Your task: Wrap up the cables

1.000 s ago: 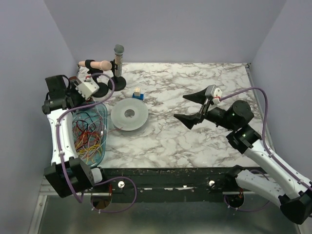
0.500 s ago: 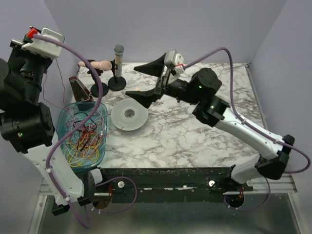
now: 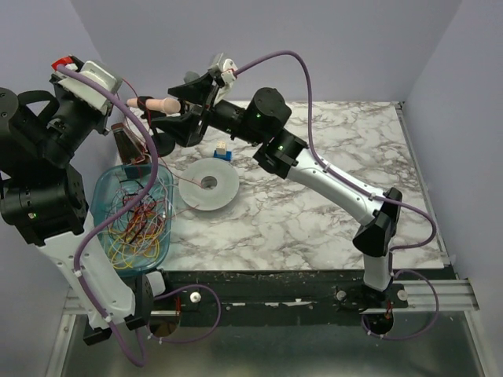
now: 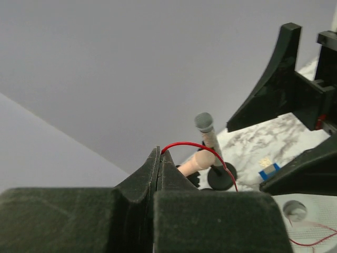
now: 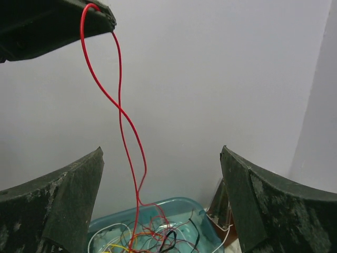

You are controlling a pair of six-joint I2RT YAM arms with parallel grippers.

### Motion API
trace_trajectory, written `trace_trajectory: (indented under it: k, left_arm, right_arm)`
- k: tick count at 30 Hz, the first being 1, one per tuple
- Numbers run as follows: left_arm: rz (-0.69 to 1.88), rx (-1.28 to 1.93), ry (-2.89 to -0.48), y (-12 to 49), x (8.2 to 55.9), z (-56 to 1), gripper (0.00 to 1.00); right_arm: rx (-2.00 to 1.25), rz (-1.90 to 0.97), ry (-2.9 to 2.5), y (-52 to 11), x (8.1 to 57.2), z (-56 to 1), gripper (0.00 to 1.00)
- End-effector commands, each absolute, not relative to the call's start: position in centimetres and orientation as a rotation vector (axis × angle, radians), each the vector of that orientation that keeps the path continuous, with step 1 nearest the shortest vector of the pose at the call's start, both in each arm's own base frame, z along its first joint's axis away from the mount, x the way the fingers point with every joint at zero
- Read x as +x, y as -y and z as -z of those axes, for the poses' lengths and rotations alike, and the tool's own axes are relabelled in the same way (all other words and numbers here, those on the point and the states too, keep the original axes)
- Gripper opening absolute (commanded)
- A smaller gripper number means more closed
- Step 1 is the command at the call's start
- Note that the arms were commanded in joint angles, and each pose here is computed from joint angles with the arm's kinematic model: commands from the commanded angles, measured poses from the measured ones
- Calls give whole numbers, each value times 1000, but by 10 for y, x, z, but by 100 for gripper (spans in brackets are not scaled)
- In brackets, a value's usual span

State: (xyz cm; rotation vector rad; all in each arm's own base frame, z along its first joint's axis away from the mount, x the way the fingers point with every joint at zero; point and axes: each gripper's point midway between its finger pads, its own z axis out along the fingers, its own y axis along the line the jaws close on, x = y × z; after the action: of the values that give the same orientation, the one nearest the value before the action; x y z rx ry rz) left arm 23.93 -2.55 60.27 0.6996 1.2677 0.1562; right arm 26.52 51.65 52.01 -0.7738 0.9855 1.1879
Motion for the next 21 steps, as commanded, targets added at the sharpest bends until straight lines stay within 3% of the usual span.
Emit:
trace_trajectory:
  k: [1, 5, 7, 12, 14, 15, 17, 18, 19, 21]
  left_arm:
    - [47, 811, -1295, 57, 226, -580, 0]
    - [72, 822, -1303, 58, 228, -575, 0]
    - [90, 832, -1298, 61, 226, -575, 0]
    - [121, 829, -1297, 65, 223, -575, 0]
    - [124, 825, -1306, 64, 224, -573, 0]
    - [130, 826, -1315, 64, 225, -569, 0]
    - [120, 845, -1339, 62, 227, -559, 0]
    - [115, 858, -1362, 60, 229, -549, 14]
    - [106, 879, -1391, 57, 231, -536, 42]
    - [79, 937, -1445, 50, 236, -507, 84]
  right_arm:
    - [-740, -1263, -896, -515, 249, -545, 99]
    - [-717, -1253, -873, -521, 251, -548, 95]
    - [-706, -1250, -896, -530, 259, -542, 87]
    - [-732, -1268, -911, -542, 262, -534, 46]
    - [-737, -1260, -916, -540, 261, -534, 10]
    - [-726, -1241, -934, -537, 264, -533, 1]
    - [-699, -1190, -947, -524, 268, -538, 1]
    - [-683, -1158, -945, -515, 268, -543, 1]
    - [-664, -1128, -922, -498, 264, -559, 1]
    - [-653, -1078, -912, -477, 262, -572, 1]
